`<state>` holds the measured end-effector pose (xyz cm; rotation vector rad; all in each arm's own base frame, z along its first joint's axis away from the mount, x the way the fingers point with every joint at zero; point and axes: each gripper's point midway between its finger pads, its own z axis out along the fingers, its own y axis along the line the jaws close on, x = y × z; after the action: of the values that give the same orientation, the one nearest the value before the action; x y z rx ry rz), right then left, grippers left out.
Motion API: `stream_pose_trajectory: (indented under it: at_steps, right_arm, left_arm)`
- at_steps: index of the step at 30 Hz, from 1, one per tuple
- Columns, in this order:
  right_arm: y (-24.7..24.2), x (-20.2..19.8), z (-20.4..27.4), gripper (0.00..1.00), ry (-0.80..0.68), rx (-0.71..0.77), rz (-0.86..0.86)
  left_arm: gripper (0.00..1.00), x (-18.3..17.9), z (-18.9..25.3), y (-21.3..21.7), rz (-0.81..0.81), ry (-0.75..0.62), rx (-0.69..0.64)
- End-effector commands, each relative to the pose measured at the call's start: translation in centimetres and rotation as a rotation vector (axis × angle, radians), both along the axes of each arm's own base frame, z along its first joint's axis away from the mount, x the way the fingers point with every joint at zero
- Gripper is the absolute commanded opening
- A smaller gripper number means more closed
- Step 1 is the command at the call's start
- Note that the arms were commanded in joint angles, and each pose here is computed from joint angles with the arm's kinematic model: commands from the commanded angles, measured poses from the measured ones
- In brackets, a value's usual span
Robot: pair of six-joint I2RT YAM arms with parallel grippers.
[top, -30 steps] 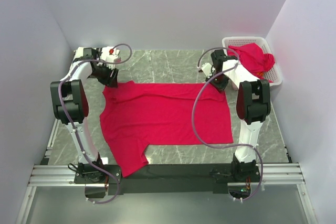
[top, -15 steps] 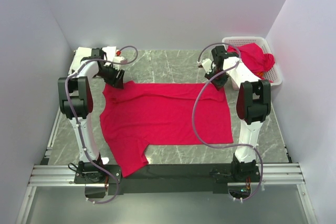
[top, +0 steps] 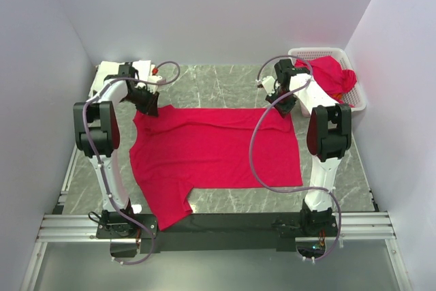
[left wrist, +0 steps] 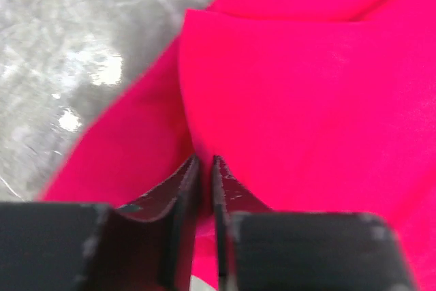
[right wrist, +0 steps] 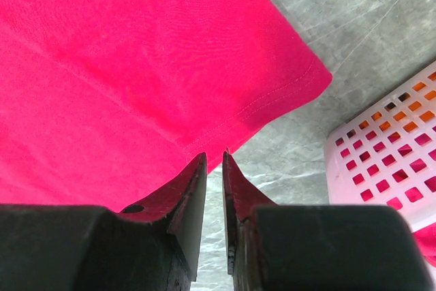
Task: Fold and stack the t-shirts
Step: Fold the tshirt
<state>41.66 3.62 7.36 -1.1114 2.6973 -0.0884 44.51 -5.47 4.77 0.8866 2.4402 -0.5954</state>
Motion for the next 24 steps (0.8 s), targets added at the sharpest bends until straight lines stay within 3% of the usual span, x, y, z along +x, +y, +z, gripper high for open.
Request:
stream_pose_trajectory:
  at_steps: [1, 6, 12, 14, 18, 22, 24]
  right_arm:
    - [0.1, 0.8, 1.2, 0.23, -0.032, 0.016, -0.009]
    - [0.0, 0.7, 1.2, 0.22, -0.034, 0.010, -0.004]
    - [0.0, 0.8, 1.2, 0.21, -0.032, 0.013, -0.006]
    - [0.1, 0.7, 1.1, 0.21, -0.029, 0.014, -0.004]
    - [0.1, 0.6, 0.8, 0.21, -0.022, 0.011, -0.002]
    - [0.1, 0.5, 0.7, 0.21, -0.016, 0.015, -0.002]
    - [0.2, 0.5, 0.7, 0.21, -0.016, 0.018, -0.006]
  left_arm:
    - [0.15, -2.0, 4.5, -2.0, -0.094, -0.064, -0.051]
    - [0.10, -5.6, 5.0, -3.4, -0.187, -0.029, -0.088]
    - [0.12, -11.8, 3.2, -5.3, -0.326, 0.061, -0.093]
    - [0.20, -14.1, 2.5, -5.9, -0.376, 0.080, -0.080]
    - [0.47, -17.7, 1.5, -6.9, -0.492, 0.074, -0.051]
    - [0.64, -17.9, 3.2, -7.1, -0.521, -0.010, -0.026]
    - [0.65, -17.2, 4.4, -7.2, -0.507, -0.025, -0.031]
